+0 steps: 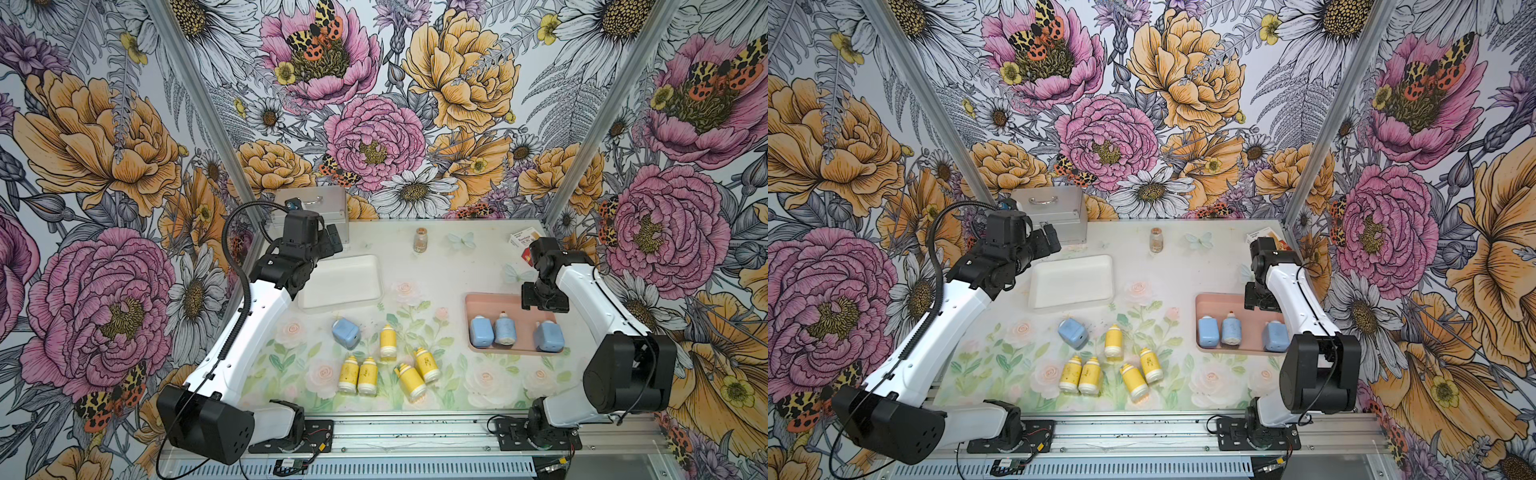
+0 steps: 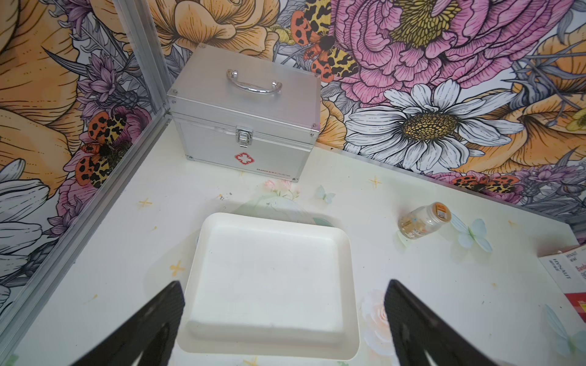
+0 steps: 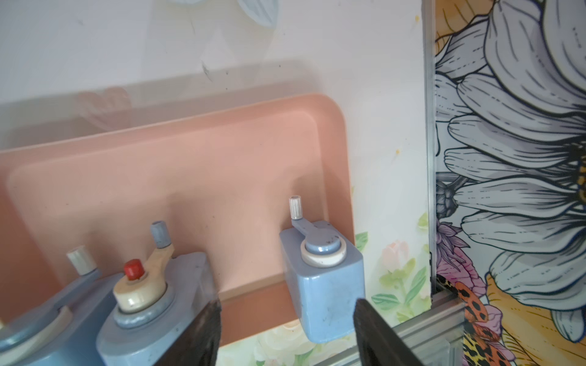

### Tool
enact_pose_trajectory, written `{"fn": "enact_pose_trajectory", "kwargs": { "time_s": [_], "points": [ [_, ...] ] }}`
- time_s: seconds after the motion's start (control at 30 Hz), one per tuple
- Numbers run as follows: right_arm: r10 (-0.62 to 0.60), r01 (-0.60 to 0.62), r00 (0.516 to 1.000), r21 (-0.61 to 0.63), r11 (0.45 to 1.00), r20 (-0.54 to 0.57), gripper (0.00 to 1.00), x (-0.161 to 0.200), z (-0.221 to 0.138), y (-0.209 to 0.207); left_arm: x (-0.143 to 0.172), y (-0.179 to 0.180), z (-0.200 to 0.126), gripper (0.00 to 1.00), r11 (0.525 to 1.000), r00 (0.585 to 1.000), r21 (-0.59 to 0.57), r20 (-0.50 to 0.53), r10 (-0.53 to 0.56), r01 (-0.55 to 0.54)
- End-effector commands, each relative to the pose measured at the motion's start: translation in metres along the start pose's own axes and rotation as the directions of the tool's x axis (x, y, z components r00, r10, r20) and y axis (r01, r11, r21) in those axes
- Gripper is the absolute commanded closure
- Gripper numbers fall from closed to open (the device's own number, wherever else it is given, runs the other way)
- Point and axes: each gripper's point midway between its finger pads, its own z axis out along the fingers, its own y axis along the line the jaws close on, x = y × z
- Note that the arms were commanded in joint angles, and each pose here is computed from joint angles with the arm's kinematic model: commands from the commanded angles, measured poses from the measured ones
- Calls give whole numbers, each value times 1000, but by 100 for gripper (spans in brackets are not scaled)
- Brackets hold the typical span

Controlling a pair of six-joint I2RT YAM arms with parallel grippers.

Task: Place the pencil sharpeners by color into the storage box
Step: Place the pencil sharpener in the storage box, then pick up the pencil sharpener from the center of the board.

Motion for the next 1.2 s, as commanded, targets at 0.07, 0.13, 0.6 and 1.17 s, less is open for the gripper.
{"fn": "enact_pose_trajectory", "kwargs": {
  "time_s": [0.07,0.13,0.6,1.17],
  "points": [
    [1,17,990,-129,991,141,33,-21,-36,22,-1,22,-2,1,1000,1000,-13,0,-25,25],
    [2,26,987,-170,985,163,33,-22,-46,31,0,27,2,1,999,1000,-23,-7,-22,22],
    [-211,305,929,-310,901,303,34,-34,-111,173,-9,61,14,1,994,997,-77,-8,-82,81],
    [-525,637,771,-406,656,361,34,14,-129,374,16,97,3,2,974,990,-179,58,-132,141]
  ]
}}
